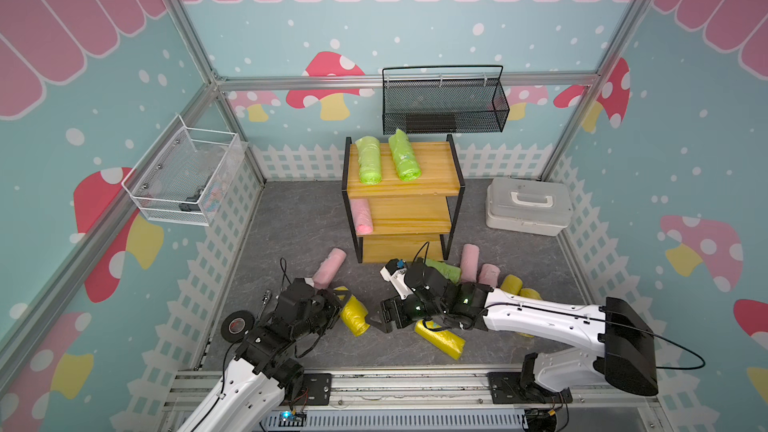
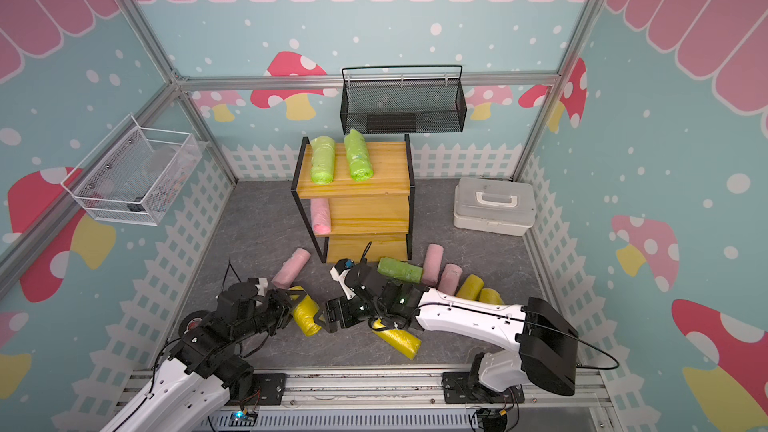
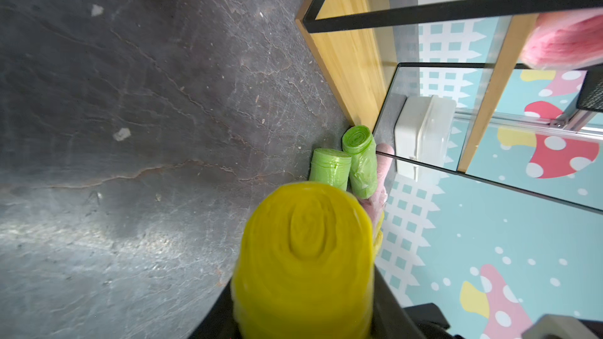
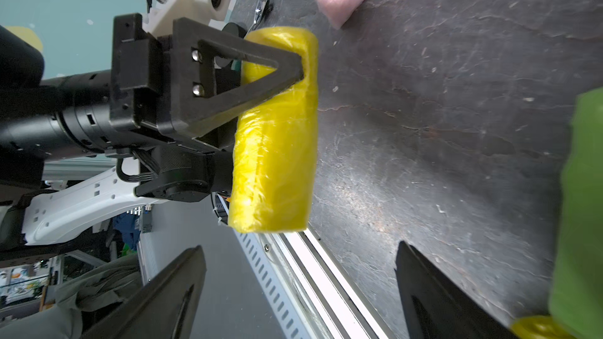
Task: Sort the rolls of trash bags by color and place them on the shelf
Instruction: Pick up the roll of trash bags from the center of the board.
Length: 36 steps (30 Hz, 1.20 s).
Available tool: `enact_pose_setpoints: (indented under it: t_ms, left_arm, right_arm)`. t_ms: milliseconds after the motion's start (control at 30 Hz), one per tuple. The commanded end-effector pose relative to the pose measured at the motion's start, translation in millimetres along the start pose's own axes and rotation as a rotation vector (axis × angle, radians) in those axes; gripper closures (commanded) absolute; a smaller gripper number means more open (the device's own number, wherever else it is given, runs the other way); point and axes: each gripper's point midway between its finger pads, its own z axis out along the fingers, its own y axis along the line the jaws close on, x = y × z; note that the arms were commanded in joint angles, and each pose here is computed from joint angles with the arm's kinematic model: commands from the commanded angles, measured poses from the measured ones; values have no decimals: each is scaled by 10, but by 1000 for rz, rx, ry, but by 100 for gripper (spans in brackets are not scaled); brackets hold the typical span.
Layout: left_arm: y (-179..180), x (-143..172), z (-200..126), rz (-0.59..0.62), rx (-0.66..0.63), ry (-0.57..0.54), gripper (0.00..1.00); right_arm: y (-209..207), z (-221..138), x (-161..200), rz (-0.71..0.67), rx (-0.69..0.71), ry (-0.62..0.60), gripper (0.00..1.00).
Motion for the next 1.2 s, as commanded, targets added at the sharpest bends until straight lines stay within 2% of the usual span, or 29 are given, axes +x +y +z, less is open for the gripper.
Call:
enact_pose_setpoints:
  t_ms: [0,367,567,733,900,1033,1067,1167]
  left_arm:
    - [-66,26,-11,-61,36,9,100]
    - [-202,37,-56,-85,89,10,100]
    - [-242,37,-72,-95,105,10,100]
    - [-270,32,-81,-99,112,7,100]
    - [-253,39,-70,-100,107,11,100]
    - [-242,40,-65,-100,105,10,100]
    - [-244,48,-66,-97,106,14,97]
    - [-254,38,-77,-92,108,8,51]
  right_arm:
    - [293,79,-101,22,-114,-8,5]
    - [308,302,-54,79,-138,15,9]
    - [271,387,-51,116,-147,6,22]
    - [297,455,-65,133,-170,6,39]
    - [237,480,-42,149,-156,-3,74]
    - [211,485,-28,155,-154,-4,95]
    - [205,479,-32,158,-152,-10,99]
    - [160,438,-47,159,-135,-33,100]
